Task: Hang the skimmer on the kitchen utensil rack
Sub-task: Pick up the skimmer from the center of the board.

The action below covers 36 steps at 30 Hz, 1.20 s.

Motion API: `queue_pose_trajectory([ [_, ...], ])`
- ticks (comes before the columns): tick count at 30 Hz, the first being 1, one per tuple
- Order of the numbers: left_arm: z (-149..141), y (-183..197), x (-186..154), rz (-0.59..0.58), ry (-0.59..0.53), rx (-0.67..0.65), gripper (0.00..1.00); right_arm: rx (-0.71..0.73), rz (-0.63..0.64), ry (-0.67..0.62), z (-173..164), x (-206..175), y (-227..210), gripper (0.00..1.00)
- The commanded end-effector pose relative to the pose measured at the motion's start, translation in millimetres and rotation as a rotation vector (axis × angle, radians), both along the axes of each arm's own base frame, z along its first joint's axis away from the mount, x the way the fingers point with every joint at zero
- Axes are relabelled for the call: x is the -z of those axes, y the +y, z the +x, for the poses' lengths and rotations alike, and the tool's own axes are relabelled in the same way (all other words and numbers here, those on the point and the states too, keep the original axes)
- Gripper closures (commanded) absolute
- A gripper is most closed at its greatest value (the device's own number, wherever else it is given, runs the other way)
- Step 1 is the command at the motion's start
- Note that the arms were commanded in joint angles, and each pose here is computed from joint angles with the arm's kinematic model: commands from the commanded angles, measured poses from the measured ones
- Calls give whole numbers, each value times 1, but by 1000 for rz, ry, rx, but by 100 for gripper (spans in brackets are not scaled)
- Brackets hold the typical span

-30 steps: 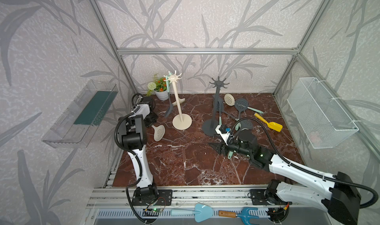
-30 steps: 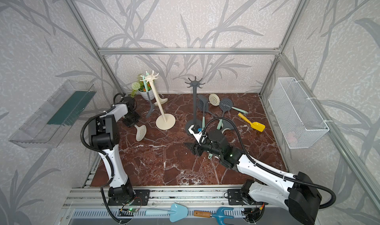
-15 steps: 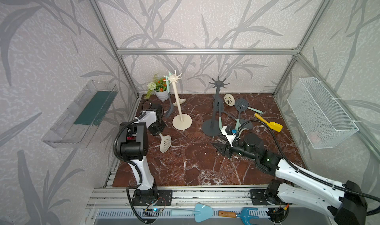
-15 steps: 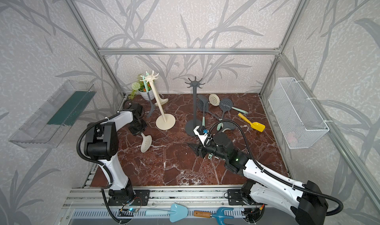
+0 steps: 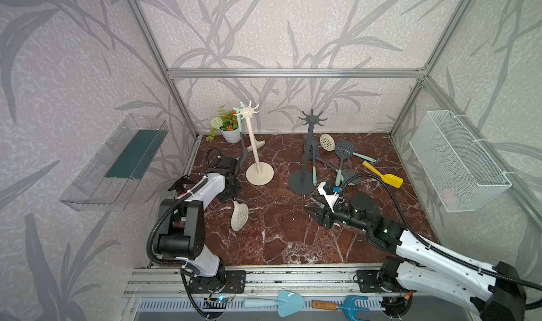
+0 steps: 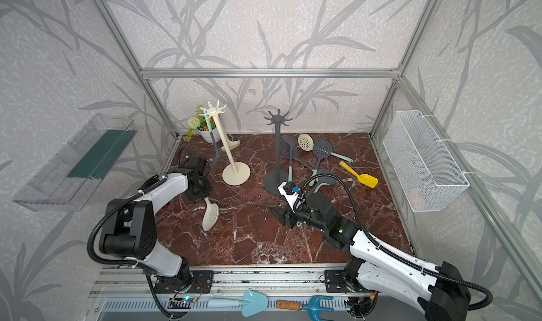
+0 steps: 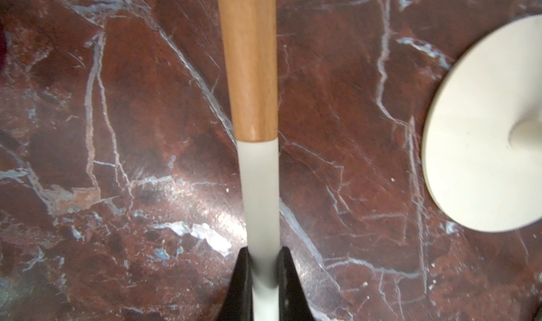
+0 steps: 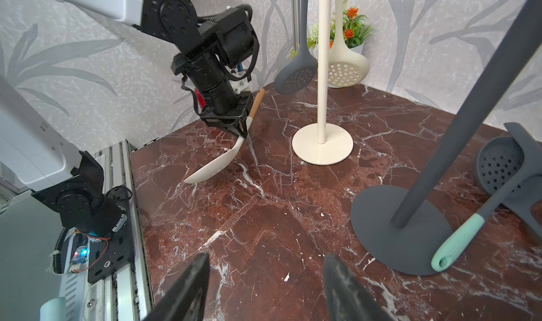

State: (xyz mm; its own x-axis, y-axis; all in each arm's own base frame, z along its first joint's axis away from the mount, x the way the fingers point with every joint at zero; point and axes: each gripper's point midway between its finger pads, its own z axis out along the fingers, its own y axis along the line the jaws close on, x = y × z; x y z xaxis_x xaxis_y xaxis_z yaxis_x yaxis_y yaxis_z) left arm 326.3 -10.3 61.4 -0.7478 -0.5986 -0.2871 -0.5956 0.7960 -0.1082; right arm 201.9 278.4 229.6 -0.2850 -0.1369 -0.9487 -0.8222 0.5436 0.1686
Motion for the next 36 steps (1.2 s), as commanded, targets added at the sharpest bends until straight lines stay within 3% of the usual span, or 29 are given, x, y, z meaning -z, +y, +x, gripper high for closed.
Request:
queue_pose_trajectory([
  [1,-5,-4,-19,37,-81,8,100,10,25,6,-2,-3,-2,38],
  [15,-42,-20,-91,129,-359,166,100,8,60,40,-2,-6,8,38],
  [24,-42,-51,-132,74,-592,346,100,12,99,46,5,-19,19,39],
  [36,-43,-129,-177,-85,-821,653,100,120,260,85,26,-68,33,38],
])
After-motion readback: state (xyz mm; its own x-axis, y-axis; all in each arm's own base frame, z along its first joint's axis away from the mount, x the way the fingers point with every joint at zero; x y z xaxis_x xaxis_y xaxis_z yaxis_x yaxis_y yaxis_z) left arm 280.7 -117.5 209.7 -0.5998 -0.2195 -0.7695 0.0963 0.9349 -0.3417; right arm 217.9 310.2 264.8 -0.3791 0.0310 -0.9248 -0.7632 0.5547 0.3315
